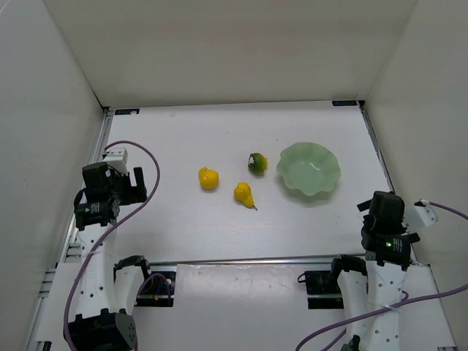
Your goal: Place and organize the fake fruits in the fruit bowl
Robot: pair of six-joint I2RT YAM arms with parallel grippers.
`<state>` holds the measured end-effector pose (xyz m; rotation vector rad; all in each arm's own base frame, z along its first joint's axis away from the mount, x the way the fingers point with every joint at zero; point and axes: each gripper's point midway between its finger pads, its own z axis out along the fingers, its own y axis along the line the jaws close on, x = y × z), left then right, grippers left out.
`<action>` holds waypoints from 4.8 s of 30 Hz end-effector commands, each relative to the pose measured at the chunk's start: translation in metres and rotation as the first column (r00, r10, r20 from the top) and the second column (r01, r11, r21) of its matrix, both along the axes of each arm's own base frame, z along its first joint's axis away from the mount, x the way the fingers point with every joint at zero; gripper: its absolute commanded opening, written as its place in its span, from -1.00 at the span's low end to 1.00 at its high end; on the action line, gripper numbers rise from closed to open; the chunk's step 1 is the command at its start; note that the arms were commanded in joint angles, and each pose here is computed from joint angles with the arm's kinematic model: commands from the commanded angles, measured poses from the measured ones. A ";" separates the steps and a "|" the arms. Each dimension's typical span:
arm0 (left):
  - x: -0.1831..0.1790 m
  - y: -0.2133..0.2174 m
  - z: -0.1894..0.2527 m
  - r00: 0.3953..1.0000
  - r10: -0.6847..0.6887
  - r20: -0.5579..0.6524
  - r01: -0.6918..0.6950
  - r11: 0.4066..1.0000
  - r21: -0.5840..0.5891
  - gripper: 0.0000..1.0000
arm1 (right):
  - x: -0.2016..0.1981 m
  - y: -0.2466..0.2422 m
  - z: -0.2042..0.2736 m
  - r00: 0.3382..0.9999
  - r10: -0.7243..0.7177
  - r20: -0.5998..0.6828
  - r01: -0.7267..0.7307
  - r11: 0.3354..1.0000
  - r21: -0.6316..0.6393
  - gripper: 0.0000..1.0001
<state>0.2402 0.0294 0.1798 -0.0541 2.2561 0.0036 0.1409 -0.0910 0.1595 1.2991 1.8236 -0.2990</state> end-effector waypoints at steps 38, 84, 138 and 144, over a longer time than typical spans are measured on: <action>0.057 -0.077 -0.008 0.904 -0.404 -0.141 0.415 0.908 0.056 1.00 | 0.165 0.415 -0.105 -0.281 0.894 -0.350 -0.941 -0.184 0.285 0.73; 0.174 -0.199 -0.109 0.788 -0.438 -0.432 0.562 0.798 0.217 1.00 | 0.193 0.152 0.019 0.484 0.858 -0.172 -0.841 0.511 0.177 0.98; 0.150 -0.552 0.024 0.320 -0.936 0.147 0.923 0.343 0.175 0.90 | 0.130 0.035 0.073 0.887 0.459 -0.056 -0.463 0.879 -0.113 0.98; 0.152 -0.543 0.100 0.354 -0.891 0.285 0.884 0.418 0.210 1.00 | 0.125 0.032 0.089 0.887 0.462 0.003 -0.454 0.872 -0.181 0.98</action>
